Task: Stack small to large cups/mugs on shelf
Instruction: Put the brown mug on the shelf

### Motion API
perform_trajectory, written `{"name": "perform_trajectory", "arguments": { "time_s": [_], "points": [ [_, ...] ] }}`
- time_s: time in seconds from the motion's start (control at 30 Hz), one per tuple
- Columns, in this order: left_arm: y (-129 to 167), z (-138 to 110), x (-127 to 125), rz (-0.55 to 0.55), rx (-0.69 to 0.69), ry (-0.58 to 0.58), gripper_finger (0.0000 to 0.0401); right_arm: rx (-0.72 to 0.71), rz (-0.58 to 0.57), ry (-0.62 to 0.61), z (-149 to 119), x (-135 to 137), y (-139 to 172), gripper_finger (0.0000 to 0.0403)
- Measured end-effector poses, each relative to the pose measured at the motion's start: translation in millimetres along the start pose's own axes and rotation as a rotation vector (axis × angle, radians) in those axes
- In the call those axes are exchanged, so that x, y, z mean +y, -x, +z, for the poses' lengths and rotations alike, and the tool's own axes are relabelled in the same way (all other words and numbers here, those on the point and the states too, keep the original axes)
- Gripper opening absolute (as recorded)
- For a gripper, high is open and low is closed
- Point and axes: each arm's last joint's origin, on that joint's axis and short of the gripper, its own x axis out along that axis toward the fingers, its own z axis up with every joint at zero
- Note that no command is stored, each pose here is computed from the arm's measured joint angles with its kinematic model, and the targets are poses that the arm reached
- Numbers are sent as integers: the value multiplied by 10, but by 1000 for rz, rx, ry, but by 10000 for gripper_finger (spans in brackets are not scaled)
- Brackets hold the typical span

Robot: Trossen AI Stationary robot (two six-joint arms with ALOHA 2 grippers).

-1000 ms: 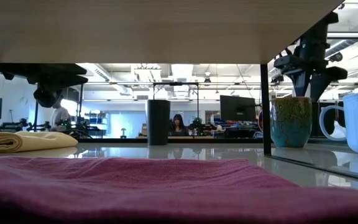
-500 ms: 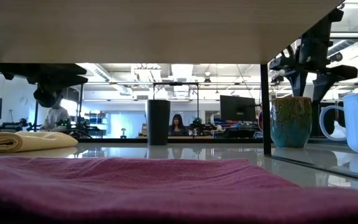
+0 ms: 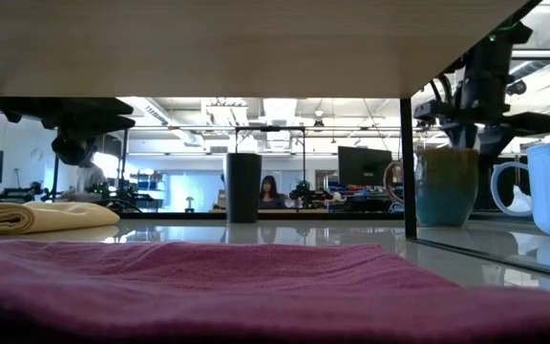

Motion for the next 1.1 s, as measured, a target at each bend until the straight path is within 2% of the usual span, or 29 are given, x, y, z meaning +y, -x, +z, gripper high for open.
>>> {"name": "perform_trajectory", "arguments": {
  "time_s": [0.27, 0.5, 0.73, 0.97, 1.1],
  "points": [
    [0, -1, 1, 0, 0, 0, 93, -56, -48, 84, 53, -43, -7, 33],
    [0, -1, 0, 0, 0, 0, 93, -70, -59, 134, 112, -74, 0, 33],
    [0, 0, 0, 0, 0, 0, 93, -88, -68, 247, 130, -73, 2, 33],
    [0, 0, 0, 0, 0, 0, 93, -132, -38, 514, 171, -21, 4, 33],
    [0, -1, 0, 0, 0, 0, 93, -139, 32, 711, 188, 32, 6, 33]
  ]
}}
